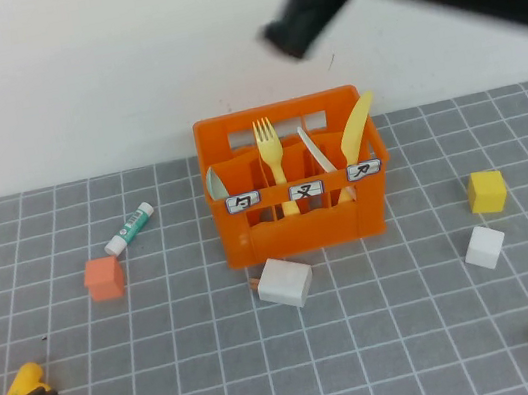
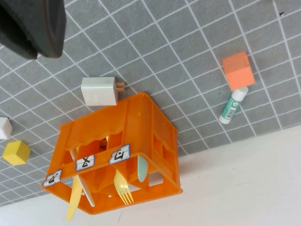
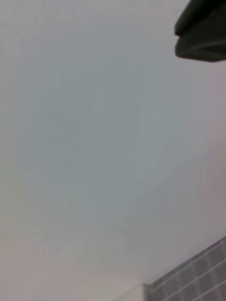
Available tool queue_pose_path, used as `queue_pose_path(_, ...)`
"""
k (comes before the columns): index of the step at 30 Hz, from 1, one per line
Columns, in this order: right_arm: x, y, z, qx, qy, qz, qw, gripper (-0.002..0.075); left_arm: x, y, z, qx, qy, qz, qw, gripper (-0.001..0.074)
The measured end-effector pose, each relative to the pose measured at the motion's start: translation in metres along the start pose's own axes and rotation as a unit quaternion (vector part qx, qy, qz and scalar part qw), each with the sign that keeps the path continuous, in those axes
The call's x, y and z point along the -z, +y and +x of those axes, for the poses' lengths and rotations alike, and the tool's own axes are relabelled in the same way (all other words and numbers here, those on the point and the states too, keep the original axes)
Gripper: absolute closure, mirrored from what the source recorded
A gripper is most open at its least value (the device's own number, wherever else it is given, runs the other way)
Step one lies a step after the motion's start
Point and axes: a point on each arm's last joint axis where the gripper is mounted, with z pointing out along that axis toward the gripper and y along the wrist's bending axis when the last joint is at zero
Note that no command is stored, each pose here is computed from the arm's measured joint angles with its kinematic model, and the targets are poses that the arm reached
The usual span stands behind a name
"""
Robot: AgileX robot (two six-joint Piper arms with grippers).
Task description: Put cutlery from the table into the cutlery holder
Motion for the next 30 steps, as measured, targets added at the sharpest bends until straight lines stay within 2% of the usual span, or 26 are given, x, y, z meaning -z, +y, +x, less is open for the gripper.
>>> queue_pose_path(8,0.098,-0.034,-0.047,0.045,0.046,0.006,0.998,0.0727,0.004,-0.001,-0.005,0.006,-0.036,0.008,0.999,0.0735)
queue_pose_path(12,0.141,-0.037,-0.05,0.065,0.064,0.004,0.996,0.0727,0.012,-0.001,-0.007,0.001,-0.068,0.011,0.998,0.0735)
queue_pose_path(18,0.198,-0.016,-0.014,0.068,0.096,-0.014,0.993,0.0727,0.014,0.0,0.006,-0.003,-0.093,0.015,0.996,0.0735)
queue_pose_path(22,0.229,0.008,0.026,0.064,0.121,-0.03,0.99,0.0727,0.013,0.001,0.011,-0.008,-0.1,0.016,0.995,0.0735)
queue_pose_path(30,0.278,0.058,0.109,-0.02,0.191,-0.052,0.98,0.0727,0.012,0.001,0.013,-0.016,-0.1,0.014,0.995,0.0735)
